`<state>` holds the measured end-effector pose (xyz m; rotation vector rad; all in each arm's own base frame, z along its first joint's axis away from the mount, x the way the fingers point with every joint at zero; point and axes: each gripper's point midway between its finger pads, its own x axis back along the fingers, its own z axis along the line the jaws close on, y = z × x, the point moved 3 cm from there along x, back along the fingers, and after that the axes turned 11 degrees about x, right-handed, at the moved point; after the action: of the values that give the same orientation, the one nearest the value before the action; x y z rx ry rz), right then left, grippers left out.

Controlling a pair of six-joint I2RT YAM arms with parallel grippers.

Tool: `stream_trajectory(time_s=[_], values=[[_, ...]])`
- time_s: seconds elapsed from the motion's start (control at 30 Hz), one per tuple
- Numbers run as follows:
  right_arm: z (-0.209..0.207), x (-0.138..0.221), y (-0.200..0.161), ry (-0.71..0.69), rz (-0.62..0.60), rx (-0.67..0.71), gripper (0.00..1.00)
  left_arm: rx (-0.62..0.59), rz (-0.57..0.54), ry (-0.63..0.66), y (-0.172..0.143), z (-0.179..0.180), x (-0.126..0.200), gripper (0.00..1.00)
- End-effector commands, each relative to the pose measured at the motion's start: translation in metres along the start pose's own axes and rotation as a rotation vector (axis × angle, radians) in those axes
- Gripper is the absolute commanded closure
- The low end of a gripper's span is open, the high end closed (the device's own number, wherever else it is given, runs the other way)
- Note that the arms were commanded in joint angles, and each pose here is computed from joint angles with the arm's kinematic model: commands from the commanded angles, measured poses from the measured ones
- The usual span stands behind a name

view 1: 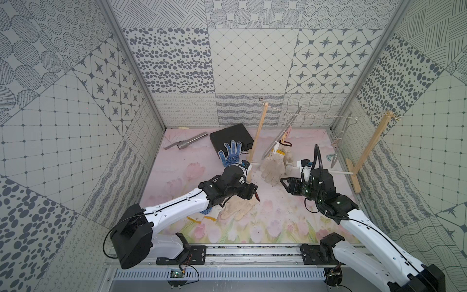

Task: Clip the gloves onto a hanger to dry
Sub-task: Place the hanger on the clothesline, then pick up the glove from the center of the board.

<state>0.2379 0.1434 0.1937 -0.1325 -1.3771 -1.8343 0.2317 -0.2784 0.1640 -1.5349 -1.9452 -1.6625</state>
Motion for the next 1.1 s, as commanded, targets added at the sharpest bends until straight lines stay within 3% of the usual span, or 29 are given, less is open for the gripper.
stream_trajectory(time_s=[0.0,0.43,0.53,0.6,0.67,0.77,0.87,0.93,1.0,1.07], values=[[0.001,0.003,0.000,0.000,-0.020,0.040,0.49,-0.069,0.139,0.177,-0.034,0.027,-0.010,0.20],[-0.016,-0.015,-0.031,-0.074,0.103,0.047,0.50,-0.162,0.378,0.258,-0.073,0.029,-0.057,0.25],[-0.017,-0.018,-0.038,-0.060,0.114,0.037,0.50,-0.172,0.390,0.296,-0.074,0.033,-0.062,0.34],[-0.016,-0.019,-0.038,-0.050,0.110,0.038,0.50,-0.176,0.396,0.300,-0.074,0.033,-0.066,0.49],[-0.015,-0.020,-0.038,-0.049,0.111,0.039,0.50,-0.180,0.413,0.311,-0.076,0.034,-0.071,0.55],[-0.015,-0.019,-0.039,-0.048,0.112,0.044,0.50,-0.184,0.456,0.358,-0.084,0.042,-0.074,0.54],[-0.015,-0.017,-0.037,-0.046,0.105,0.046,0.50,-0.180,0.473,0.361,-0.089,0.044,-0.079,0.44],[-0.014,-0.016,-0.036,-0.043,0.099,0.048,0.50,-0.182,0.493,0.361,-0.094,0.045,-0.082,0.44],[-0.013,-0.016,-0.036,-0.037,0.097,0.048,0.49,-0.185,0.517,0.358,-0.099,0.047,-0.085,0.54],[-0.012,-0.015,-0.037,-0.029,0.097,0.043,0.50,-0.180,0.523,0.348,-0.103,0.046,-0.088,0.74]])
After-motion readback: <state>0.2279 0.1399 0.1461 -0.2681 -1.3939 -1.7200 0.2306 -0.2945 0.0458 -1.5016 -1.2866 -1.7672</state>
